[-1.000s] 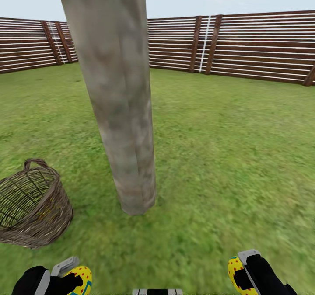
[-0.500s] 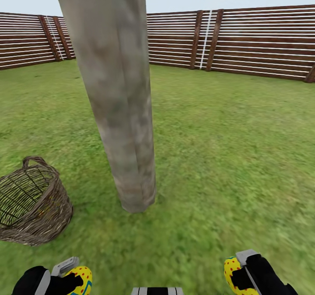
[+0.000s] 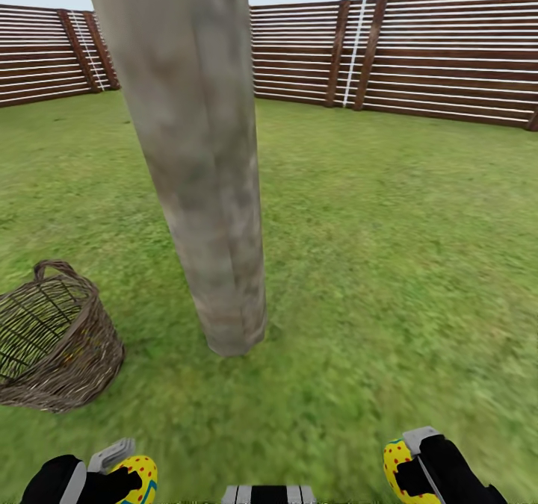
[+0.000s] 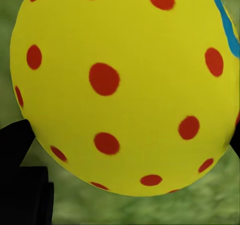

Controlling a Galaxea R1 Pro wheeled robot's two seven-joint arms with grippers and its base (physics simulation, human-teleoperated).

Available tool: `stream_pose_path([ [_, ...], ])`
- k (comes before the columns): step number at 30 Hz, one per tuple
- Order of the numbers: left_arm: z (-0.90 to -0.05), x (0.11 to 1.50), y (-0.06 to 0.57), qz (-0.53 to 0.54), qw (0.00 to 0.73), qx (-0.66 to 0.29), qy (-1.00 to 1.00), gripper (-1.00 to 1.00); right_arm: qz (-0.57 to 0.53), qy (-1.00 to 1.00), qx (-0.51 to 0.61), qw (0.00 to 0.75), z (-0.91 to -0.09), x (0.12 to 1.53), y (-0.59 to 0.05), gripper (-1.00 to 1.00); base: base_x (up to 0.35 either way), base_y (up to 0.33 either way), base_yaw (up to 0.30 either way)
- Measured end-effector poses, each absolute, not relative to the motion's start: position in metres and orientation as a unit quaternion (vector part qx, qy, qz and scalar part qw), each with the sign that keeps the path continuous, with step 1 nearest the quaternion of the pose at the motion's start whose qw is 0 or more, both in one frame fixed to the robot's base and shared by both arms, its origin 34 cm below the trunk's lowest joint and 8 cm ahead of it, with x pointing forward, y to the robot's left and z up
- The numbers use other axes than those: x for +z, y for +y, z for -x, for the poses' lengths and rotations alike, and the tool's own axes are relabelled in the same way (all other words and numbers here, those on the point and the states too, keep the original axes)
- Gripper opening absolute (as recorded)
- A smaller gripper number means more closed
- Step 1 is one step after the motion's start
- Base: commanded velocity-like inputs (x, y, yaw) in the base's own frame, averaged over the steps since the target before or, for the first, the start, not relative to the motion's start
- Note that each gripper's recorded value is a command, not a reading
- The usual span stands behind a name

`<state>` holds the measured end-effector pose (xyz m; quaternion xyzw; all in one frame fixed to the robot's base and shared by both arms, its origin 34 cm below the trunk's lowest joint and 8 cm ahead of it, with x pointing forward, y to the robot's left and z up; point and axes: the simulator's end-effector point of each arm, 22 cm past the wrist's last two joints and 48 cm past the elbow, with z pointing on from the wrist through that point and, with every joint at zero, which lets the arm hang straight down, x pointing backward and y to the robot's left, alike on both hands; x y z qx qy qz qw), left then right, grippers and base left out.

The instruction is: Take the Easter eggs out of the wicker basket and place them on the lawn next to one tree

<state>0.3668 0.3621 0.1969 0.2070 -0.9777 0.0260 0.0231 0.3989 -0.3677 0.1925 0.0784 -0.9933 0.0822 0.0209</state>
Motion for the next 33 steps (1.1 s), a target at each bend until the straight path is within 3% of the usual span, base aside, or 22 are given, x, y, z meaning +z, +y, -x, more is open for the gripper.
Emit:
stream_pose_path([
  [33, -0.325, 0.158, 0.362, -0.208, 0.088, 0.013, -0.974, -1.0, -0.086, -0.99, 0.075, 0.086, -0.357, 0.15, -0.366, -1.0, 0.0, 0.0, 0.0],
])
